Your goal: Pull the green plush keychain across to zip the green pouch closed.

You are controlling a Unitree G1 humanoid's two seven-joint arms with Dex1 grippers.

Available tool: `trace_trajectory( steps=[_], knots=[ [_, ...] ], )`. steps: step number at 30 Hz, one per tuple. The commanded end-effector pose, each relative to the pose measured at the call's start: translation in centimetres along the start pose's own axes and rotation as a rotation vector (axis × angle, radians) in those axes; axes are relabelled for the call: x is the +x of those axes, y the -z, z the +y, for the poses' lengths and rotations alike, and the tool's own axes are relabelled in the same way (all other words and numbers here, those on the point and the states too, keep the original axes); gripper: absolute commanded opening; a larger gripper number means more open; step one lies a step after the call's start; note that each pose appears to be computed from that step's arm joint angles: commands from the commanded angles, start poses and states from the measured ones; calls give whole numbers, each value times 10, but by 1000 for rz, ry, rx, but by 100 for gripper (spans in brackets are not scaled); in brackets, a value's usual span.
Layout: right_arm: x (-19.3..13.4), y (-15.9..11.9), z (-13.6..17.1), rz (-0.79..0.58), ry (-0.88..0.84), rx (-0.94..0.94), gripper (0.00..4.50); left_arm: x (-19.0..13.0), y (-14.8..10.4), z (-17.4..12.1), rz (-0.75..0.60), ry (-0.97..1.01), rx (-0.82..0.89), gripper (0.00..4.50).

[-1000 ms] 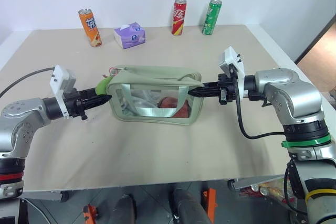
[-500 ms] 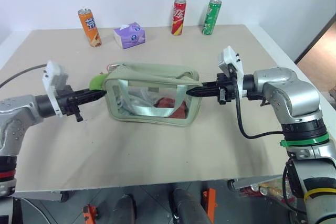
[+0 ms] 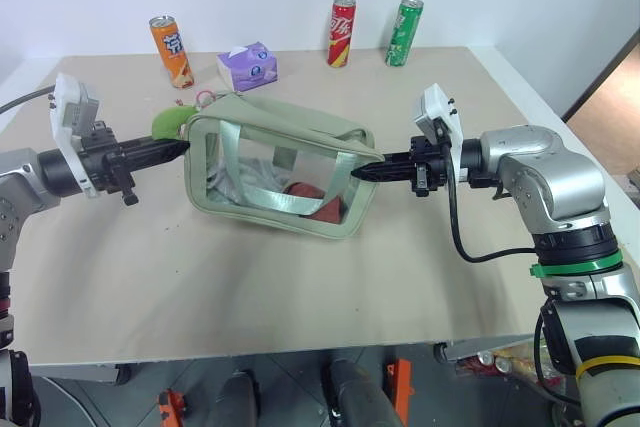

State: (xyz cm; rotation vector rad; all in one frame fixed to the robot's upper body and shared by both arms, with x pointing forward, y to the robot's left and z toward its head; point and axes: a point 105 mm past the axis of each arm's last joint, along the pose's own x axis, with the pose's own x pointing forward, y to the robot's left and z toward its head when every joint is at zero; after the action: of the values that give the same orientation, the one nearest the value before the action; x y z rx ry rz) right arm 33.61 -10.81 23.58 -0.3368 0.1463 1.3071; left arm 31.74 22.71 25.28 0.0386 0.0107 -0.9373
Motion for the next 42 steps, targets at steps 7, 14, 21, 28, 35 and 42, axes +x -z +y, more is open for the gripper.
trace_trajectory(
  steps=[7, 14, 21, 28, 35, 42],
  knots=[
    [-8, -7, -4, -2, 23, -29, 0, -5, -4, 2, -32, -61, 69, 238],
    [-8, -8, -4, -3, 27, -29, 0, -3, 6, 0, 9, -55, 65, 238],
    [-8, -7, -4, -6, 33, -26, 0, -4, 26, -2, 115, -38, 83, 238],
    [-10, -7, -5, -6, 44, -22, 0, 4, 27, 1, 90, -39, 108, 214],
    [-10, -5, -5, 0, 49, -19, 0, 8, 15, 0, 28, -16, 89, 2],
    [-10, -6, -5, 3, 49, -19, 0, -2, 2, 1, 18, -22, 103, 2]
  ],
)
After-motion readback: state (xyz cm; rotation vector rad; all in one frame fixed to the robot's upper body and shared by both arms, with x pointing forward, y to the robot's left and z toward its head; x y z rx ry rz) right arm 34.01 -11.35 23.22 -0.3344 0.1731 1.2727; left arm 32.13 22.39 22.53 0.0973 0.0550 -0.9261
